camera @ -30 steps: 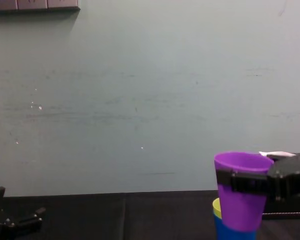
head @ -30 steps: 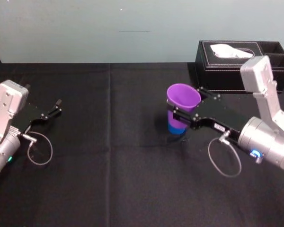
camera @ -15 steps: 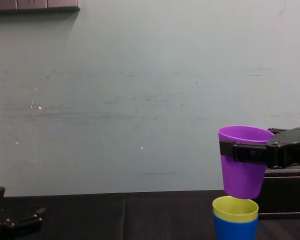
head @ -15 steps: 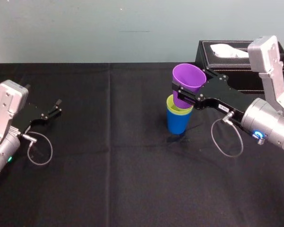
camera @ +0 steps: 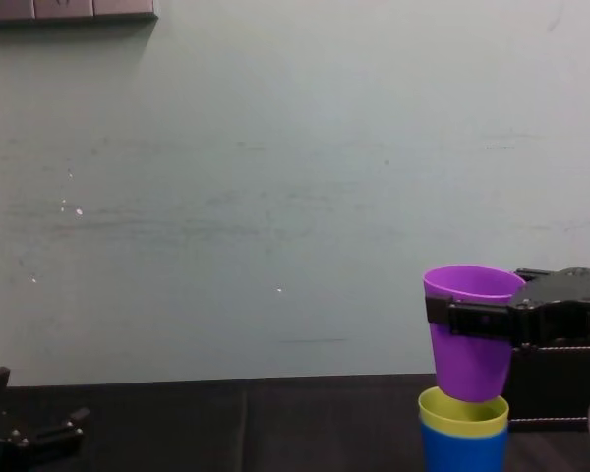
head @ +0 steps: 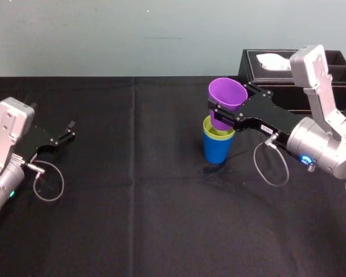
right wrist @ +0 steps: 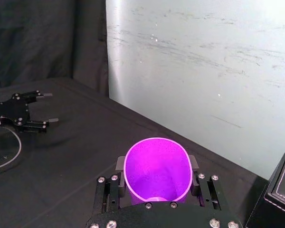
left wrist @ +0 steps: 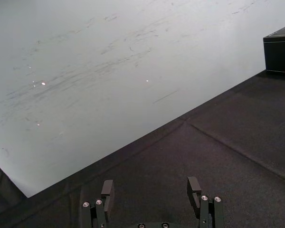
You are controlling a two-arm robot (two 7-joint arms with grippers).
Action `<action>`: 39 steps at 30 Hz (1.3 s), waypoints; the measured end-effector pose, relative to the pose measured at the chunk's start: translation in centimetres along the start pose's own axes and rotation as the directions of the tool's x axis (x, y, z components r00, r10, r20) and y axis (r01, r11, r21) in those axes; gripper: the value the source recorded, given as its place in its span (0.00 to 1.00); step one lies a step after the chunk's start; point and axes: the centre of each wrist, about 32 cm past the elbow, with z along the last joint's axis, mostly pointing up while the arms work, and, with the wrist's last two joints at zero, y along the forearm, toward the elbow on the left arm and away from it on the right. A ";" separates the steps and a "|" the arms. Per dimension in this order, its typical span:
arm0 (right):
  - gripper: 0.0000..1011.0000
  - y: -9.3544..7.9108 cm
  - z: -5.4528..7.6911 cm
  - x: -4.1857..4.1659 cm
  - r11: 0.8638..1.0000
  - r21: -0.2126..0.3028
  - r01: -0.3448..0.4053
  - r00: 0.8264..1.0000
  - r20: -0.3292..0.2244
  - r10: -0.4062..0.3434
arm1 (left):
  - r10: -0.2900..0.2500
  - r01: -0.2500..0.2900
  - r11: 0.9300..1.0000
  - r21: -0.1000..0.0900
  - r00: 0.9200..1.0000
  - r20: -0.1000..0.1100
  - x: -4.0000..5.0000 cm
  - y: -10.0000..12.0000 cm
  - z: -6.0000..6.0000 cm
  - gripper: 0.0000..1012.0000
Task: Stack the three plastic cups sequentially using one hand.
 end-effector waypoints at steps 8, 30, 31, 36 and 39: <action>0.72 0.3 -0.6 -0.20 1.000 -0.003 0.001 1.000 -0.003 -0.001 | 0.000 0.000 1.000 0.000 1.000 0.000 0.00 0.0 0.0 1.00; 0.72 0.9 -2.5 -0.30 1.000 -0.010 0.008 1.000 -0.007 -0.008 | 0.000 0.000 1.000 0.000 1.000 0.000 0.00 0.0 0.0 1.00; 0.72 1.0 -2.6 -0.30 1.000 -0.012 0.008 1.000 -0.007 -0.008 | 0.000 0.000 1.000 0.000 1.000 0.000 0.00 0.0 0.0 1.00; 0.72 1.0 -3.0 -0.35 1.000 -0.018 0.007 1.000 -0.011 -0.007 | 0.000 0.000 1.000 0.000 1.000 0.000 0.00 0.0 0.0 1.00; 0.72 1.1 -3.3 -0.42 1.000 -0.023 0.006 1.000 -0.014 -0.007 | 0.000 0.000 1.000 0.000 1.000 0.000 0.00 0.0 0.0 1.00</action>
